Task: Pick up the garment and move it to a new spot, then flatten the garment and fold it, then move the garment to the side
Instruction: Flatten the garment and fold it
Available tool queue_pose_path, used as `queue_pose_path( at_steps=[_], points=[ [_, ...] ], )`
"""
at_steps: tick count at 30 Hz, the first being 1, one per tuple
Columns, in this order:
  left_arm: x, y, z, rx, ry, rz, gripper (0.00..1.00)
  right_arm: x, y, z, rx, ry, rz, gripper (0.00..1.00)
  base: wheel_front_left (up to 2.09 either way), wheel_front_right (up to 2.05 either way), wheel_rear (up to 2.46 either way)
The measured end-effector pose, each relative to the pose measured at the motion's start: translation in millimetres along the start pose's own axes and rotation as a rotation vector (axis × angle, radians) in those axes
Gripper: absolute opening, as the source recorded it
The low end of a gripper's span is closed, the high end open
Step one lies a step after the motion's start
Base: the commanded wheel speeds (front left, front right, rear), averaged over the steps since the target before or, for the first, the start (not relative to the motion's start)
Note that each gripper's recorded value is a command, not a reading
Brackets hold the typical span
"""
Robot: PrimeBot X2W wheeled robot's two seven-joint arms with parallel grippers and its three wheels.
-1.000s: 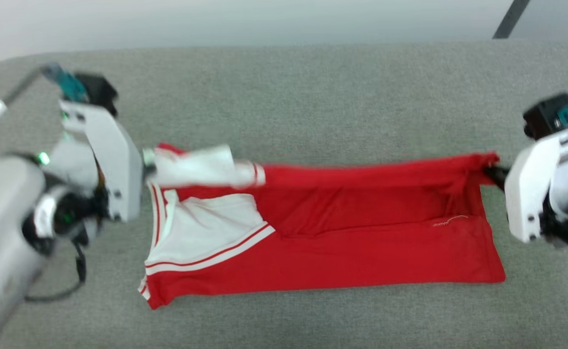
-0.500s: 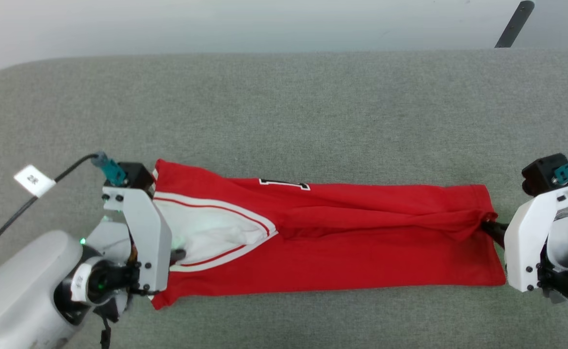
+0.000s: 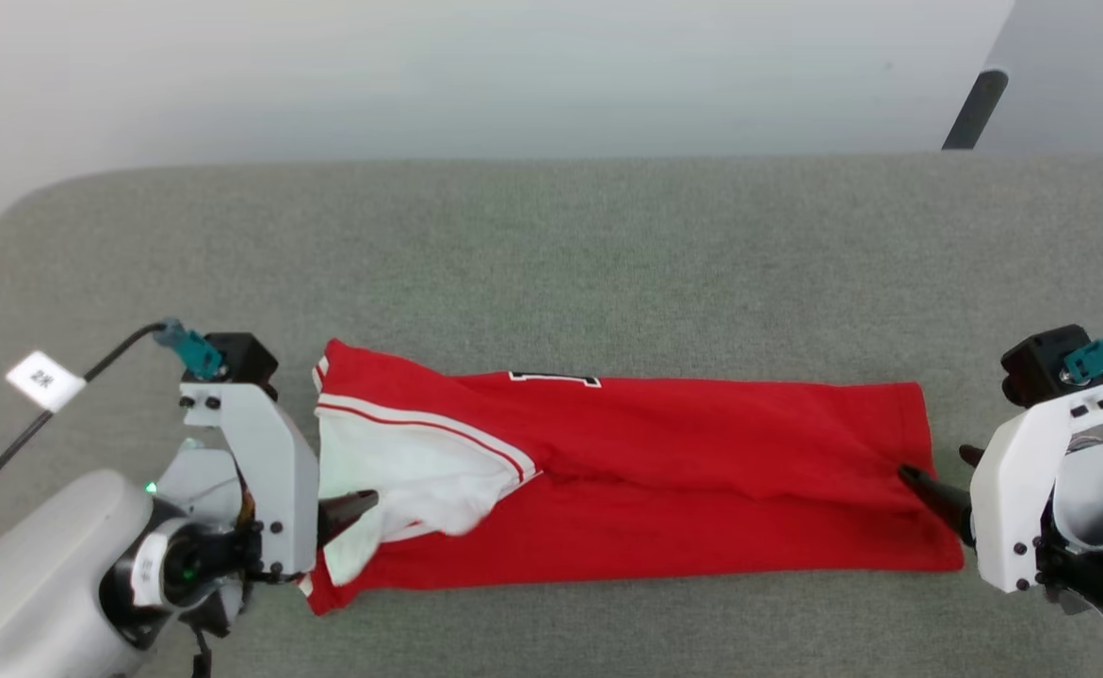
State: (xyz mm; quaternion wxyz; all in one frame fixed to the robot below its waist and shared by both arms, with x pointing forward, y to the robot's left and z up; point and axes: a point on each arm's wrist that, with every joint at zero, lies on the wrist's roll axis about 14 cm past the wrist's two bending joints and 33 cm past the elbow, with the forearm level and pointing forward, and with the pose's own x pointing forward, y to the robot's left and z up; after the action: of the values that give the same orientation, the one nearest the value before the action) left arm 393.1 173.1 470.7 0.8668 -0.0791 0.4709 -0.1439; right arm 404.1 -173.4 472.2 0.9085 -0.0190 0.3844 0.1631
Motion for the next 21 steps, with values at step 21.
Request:
queue_pose_path(
  at_steps=[21],
  points=[
    [-72.0, 11.9, 47.7, 0.052, -0.740, 0.018, 1.00, -48.5, -26.3, 4.2, 0.144, -0.234, -0.104, 1.00, 0.00, 0.00, 0.00]
  ],
)
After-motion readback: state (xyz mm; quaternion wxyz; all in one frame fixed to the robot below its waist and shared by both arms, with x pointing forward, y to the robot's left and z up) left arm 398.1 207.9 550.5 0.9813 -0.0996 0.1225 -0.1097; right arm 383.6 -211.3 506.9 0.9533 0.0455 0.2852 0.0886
